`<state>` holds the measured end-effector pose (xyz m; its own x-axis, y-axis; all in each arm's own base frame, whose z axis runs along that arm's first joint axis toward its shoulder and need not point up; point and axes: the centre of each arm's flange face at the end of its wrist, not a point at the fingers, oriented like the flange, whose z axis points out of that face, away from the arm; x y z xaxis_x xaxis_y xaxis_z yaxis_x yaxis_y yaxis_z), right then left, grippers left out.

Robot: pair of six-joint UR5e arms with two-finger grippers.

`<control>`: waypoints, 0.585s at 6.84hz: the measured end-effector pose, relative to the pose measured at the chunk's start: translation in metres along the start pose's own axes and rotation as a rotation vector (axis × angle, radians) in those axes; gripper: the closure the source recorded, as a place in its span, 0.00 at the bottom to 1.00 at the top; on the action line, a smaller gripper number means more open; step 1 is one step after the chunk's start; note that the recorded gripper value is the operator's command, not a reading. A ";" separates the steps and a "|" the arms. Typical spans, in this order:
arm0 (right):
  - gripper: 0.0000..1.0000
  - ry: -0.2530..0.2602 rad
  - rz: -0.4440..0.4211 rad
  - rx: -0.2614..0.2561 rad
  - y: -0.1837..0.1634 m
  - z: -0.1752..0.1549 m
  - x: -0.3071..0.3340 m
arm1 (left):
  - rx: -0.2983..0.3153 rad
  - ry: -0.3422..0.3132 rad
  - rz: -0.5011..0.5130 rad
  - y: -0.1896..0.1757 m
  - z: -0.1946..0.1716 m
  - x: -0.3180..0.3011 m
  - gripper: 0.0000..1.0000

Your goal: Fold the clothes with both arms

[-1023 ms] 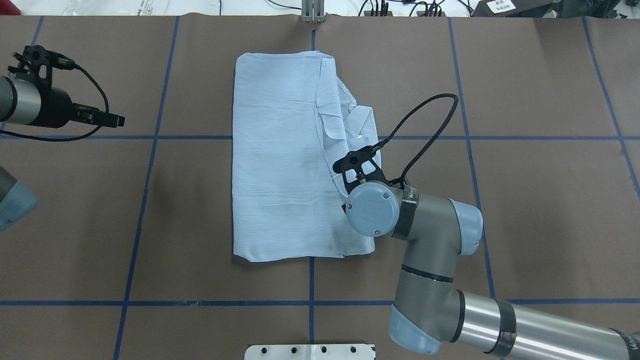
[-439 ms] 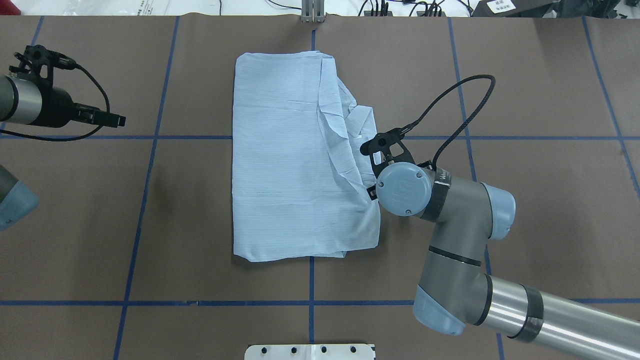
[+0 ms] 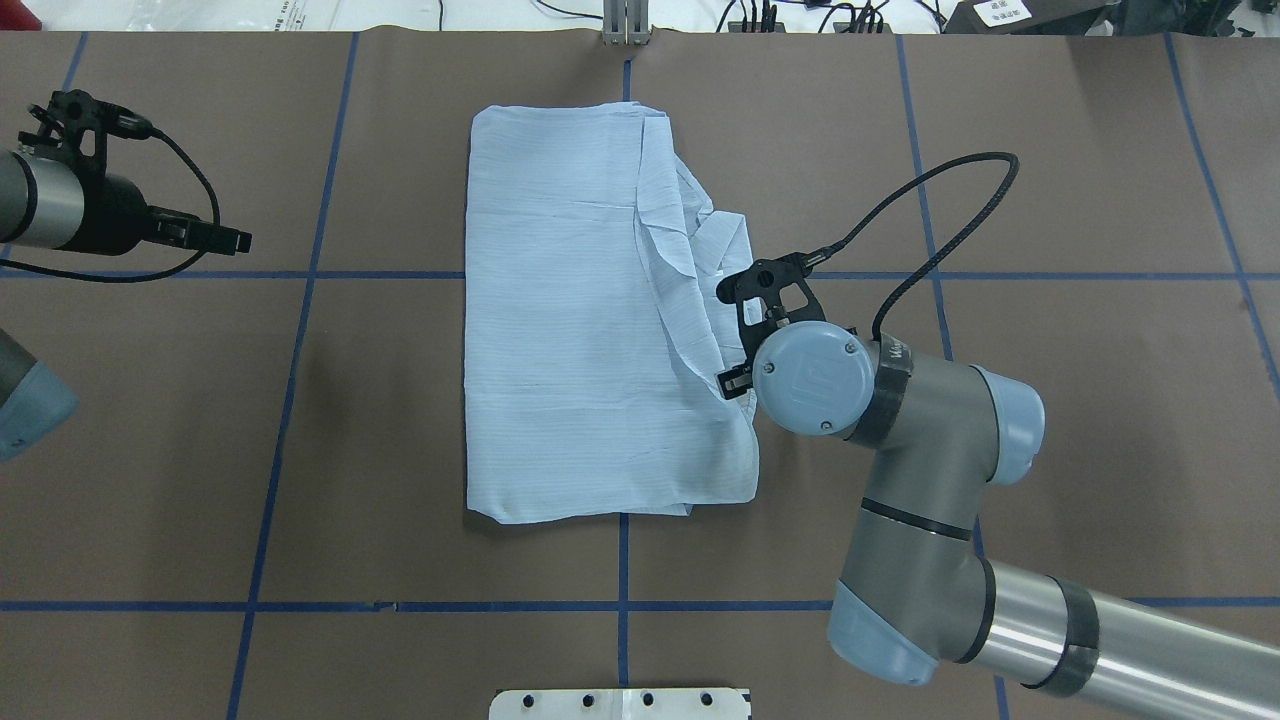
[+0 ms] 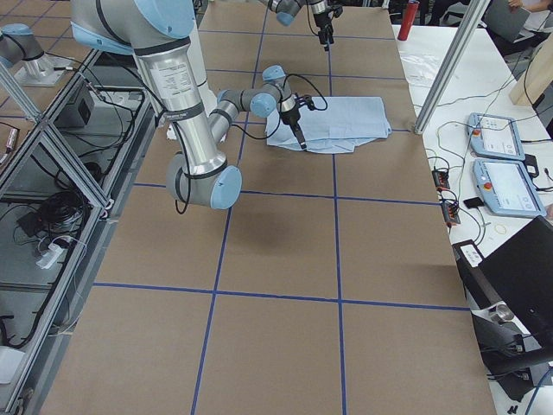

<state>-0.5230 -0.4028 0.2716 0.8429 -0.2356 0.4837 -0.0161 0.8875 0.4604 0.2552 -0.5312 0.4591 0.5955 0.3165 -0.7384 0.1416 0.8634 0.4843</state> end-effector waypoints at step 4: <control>0.00 -0.002 0.009 -0.022 -0.023 0.016 -0.071 | 0.001 0.002 -0.001 0.000 -0.001 0.000 0.00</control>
<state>-0.5906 -0.4130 0.2385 0.8418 -0.2281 0.4892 -0.0120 0.8982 0.4394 0.2546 -0.5308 0.4584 0.5939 0.3166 -0.7397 0.1428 0.8633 0.4841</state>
